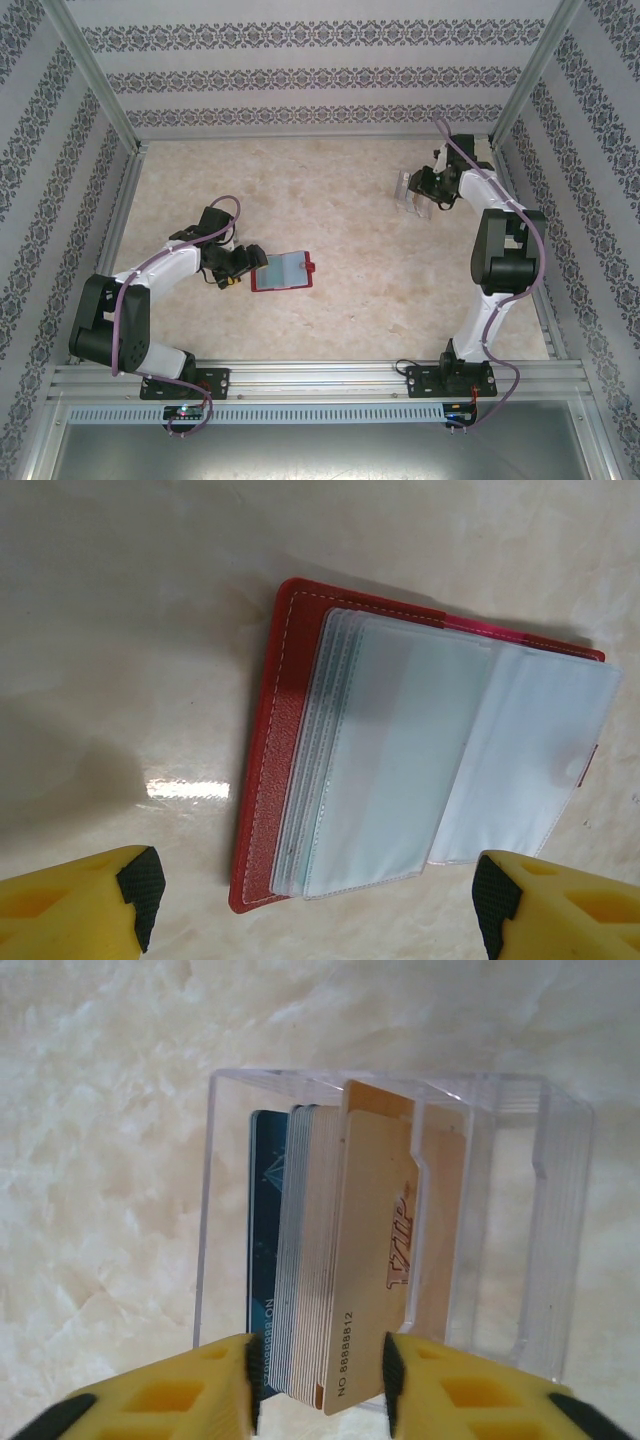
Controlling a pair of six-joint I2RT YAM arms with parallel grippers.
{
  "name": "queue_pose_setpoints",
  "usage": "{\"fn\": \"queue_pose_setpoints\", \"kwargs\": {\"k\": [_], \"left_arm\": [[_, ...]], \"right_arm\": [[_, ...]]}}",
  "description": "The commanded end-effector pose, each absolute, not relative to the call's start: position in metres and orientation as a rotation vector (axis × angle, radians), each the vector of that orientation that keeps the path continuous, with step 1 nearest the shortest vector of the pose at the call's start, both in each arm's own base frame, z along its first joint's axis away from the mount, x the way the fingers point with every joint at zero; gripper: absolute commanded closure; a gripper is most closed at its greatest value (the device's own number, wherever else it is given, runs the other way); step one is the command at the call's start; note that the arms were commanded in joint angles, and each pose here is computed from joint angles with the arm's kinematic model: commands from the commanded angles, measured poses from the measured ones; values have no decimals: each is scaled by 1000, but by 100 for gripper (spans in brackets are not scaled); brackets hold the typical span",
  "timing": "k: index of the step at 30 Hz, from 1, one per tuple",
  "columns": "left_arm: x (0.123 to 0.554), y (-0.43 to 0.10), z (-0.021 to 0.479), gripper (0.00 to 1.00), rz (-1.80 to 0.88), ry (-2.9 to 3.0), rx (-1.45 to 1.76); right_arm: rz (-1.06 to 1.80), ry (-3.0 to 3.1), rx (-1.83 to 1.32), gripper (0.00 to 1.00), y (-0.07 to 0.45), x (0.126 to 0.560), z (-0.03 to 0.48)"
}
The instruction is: Put the credit cards into the card holder
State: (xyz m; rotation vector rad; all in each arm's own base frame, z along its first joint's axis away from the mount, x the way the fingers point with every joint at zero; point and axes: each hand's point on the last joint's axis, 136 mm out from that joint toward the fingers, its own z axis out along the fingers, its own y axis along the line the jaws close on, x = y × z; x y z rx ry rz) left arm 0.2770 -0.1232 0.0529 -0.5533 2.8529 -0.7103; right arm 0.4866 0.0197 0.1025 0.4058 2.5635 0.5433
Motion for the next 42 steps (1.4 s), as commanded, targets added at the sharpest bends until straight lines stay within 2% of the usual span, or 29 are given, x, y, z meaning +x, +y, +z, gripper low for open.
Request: {"fn": "queue_pose_setpoints", "kwargs": {"k": [1,5,9,21,28,32,37,42], "left_arm": [[281,-127,56,17,-722,2845,-529],[282,-127,54,18,-727,2845,-531],[284,-128,53,17,-729,2846,-531],[287,-129,46,17,-721,2861,-528],[286,-130,40,17,-724,2877,-524],[286,-129,40,17,-721,2878,-522],[287,-129,39,17,-719,2879,-518],[286,-129,39,17,-718,2878,-521]], "right_arm": [[525,2555,365,52,26,490,113],[352,2582,333,38,26,490,113],[196,2621,316,33,24,491,106],[-219,2699,322,35,-11,496,89],[-342,2726,322,42,-22,490,78],[-316,2692,316,43,-15,490,92],[-141,2626,276,41,9,502,123],[-108,2619,260,40,16,512,124]]}}
